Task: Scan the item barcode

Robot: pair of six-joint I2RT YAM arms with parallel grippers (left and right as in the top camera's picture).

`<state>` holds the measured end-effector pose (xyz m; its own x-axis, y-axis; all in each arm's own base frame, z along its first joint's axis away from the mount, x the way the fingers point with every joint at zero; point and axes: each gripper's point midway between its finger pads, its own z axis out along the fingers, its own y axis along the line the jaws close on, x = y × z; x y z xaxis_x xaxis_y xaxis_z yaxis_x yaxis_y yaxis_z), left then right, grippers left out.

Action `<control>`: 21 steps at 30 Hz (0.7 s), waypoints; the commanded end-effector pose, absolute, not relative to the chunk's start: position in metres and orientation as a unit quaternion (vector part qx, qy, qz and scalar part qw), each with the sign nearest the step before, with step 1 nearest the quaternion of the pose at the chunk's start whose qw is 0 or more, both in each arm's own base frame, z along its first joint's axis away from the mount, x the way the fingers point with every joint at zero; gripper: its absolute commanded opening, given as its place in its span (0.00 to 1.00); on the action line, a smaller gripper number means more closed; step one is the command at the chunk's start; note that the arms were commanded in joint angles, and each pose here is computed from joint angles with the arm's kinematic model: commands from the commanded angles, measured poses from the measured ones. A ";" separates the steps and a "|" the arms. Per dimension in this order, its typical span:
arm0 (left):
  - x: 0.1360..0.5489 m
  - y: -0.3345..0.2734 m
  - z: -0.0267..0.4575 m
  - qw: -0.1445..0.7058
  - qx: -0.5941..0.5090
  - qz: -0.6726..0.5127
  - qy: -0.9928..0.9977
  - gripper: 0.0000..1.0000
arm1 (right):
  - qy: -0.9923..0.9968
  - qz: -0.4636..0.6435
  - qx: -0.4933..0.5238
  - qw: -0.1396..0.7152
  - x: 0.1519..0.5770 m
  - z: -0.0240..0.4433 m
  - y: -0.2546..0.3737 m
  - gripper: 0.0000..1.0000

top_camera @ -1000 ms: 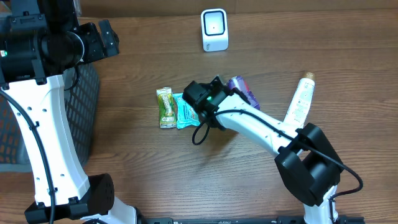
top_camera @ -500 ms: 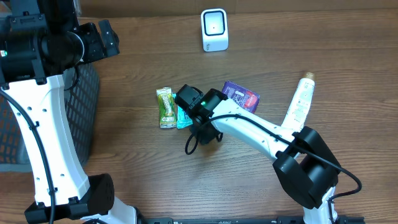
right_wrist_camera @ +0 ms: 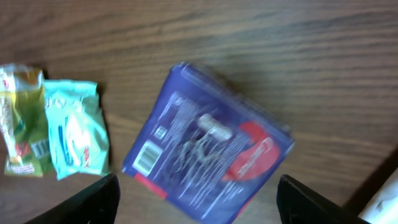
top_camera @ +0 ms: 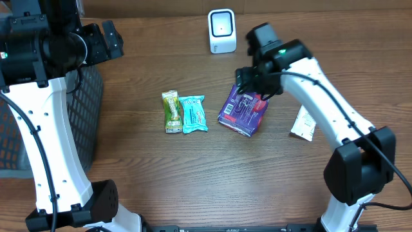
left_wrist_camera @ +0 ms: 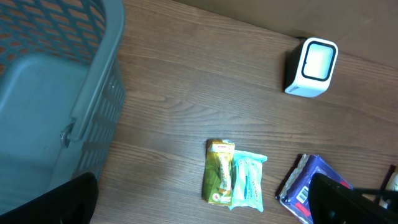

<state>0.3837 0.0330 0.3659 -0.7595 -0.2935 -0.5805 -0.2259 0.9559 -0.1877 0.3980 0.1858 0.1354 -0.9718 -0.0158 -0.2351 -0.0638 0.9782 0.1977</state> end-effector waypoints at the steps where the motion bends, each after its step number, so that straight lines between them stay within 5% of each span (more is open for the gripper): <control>1: 0.386 0.031 0.371 0.327 -0.127 -0.055 0.935 0.99 | 0.986 0.142 -0.003 0.085 0.397 0.119 0.174 0.82; 6: 0.386 0.031 0.371 0.327 -0.127 -0.055 0.935 0.99 | 0.962 0.196 0.187 0.036 0.403 0.091 0.129 0.85; 14: 0.386 0.031 0.371 0.327 -0.127 -0.055 0.935 1.00 | 0.935 0.298 0.190 0.001 0.389 0.059 0.146 0.85; 21: 0.386 0.031 0.371 0.327 -0.127 -0.055 0.935 1.00 | 0.915 0.316 0.251 0.003 0.385 0.026 0.157 0.75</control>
